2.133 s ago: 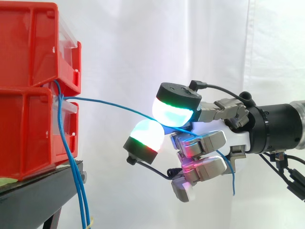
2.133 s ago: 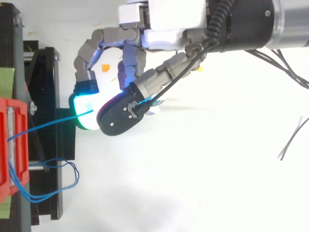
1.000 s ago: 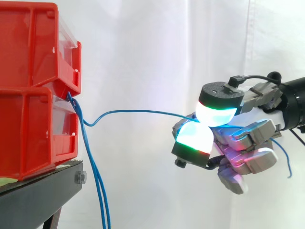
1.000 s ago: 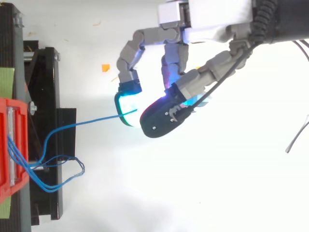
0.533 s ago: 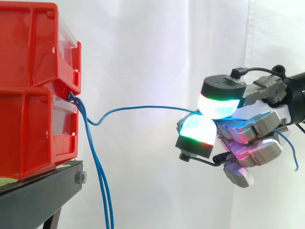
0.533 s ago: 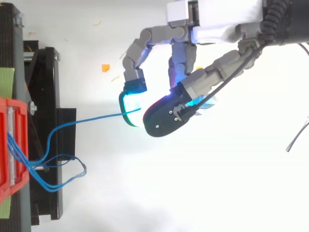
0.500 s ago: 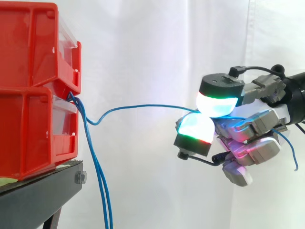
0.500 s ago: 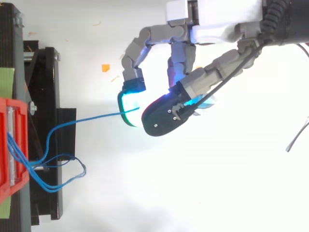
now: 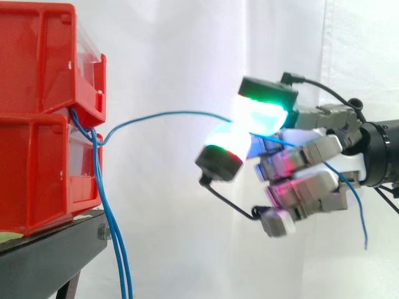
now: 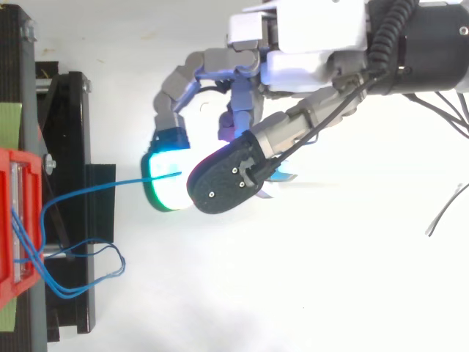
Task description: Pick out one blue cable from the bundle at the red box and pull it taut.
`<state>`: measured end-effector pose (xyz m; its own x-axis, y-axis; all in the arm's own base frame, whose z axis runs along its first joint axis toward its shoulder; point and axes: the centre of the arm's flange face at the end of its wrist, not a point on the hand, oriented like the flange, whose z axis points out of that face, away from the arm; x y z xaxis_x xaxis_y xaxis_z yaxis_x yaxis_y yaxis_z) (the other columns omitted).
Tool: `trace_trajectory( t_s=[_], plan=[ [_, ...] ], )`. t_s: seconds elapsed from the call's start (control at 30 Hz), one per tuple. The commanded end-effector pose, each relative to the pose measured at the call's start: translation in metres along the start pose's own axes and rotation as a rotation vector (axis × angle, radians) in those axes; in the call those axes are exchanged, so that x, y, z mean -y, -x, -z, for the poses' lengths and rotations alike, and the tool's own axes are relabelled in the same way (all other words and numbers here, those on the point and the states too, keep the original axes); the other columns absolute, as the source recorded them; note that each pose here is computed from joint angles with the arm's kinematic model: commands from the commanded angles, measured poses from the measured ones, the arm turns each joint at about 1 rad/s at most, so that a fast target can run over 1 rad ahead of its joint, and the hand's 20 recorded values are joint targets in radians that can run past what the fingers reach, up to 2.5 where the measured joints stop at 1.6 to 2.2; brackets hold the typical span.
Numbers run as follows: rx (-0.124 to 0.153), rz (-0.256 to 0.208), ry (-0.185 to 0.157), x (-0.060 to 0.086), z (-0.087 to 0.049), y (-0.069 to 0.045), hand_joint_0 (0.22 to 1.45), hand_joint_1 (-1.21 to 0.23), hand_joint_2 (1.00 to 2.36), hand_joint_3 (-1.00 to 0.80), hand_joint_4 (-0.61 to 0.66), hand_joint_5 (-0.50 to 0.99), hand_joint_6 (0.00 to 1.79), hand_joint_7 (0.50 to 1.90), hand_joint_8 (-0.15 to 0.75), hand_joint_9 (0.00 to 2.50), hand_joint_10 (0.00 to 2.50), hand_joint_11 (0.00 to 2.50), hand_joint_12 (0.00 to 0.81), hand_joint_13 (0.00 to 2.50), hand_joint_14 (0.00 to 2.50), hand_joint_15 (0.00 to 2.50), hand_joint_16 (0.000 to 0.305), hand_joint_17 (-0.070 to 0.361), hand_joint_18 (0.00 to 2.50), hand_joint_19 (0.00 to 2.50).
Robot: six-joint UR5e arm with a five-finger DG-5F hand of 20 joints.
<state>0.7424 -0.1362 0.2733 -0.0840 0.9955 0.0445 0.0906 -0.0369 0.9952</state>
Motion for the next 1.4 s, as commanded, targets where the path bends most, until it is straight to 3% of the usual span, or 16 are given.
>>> trace_trajectory(
  t_s=[0.0, 0.33, 0.5, 0.6, 0.67, 1.37],
  plan=[
    [0.0, 0.001, 0.077, -0.005, -0.008, -0.003, 0.59, -0.77, 1.01, -0.02, -0.12, -0.03, 0.92, 0.98, 0.271, 1.6, 0.02, 1.41, 0.436, 1.29, 0.02, 1.05, 0.061, 0.138, 0.97, 0.73],
    [-0.007, 0.008, 0.075, -0.002, -0.009, -0.008, 0.6, -0.77, 1.01, -0.02, -0.12, -0.03, 0.92, 0.98, 0.278, 1.6, 0.02, 1.42, 0.439, 1.29, 0.02, 1.05, 0.061, 0.138, 0.96, 0.74],
    [-0.014, 0.01, 0.053, 0.021, -0.003, -0.011, 0.59, -0.77, 1.01, -0.01, -0.12, -0.03, 0.92, 0.98, 0.273, 1.6, 0.02, 1.4, 0.439, 1.29, 0.02, 1.05, 0.062, 0.139, 0.97, 0.73],
    [-0.013, 0.016, 0.119, 0.025, -0.006, -0.012, 0.59, -0.77, 1.01, -0.02, -0.12, -0.03, 0.92, 0.98, 0.28, 1.6, 0.02, 1.4, 0.438, 1.29, 0.02, 1.05, 0.061, 0.138, 0.96, 0.73],
    [-0.014, 0.018, 0.143, 0.023, -0.009, -0.013, 0.59, -0.77, 1.01, -0.02, -0.12, -0.03, 0.92, 0.98, 0.273, 1.6, 0.02, 1.4, 0.44, 1.29, 0.02, 1.05, 0.061, 0.138, 0.96, 0.73],
    [-0.018, 0.039, 0.137, 0.025, -0.008, -0.016, 0.6, -0.77, 1.01, -0.03, -0.12, -0.03, 0.92, 0.98, 0.277, 1.59, 0.02, 1.39, 0.44, 1.27, 0.02, 1.04, 0.062, 0.139, 0.95, 0.72]
  ],
)
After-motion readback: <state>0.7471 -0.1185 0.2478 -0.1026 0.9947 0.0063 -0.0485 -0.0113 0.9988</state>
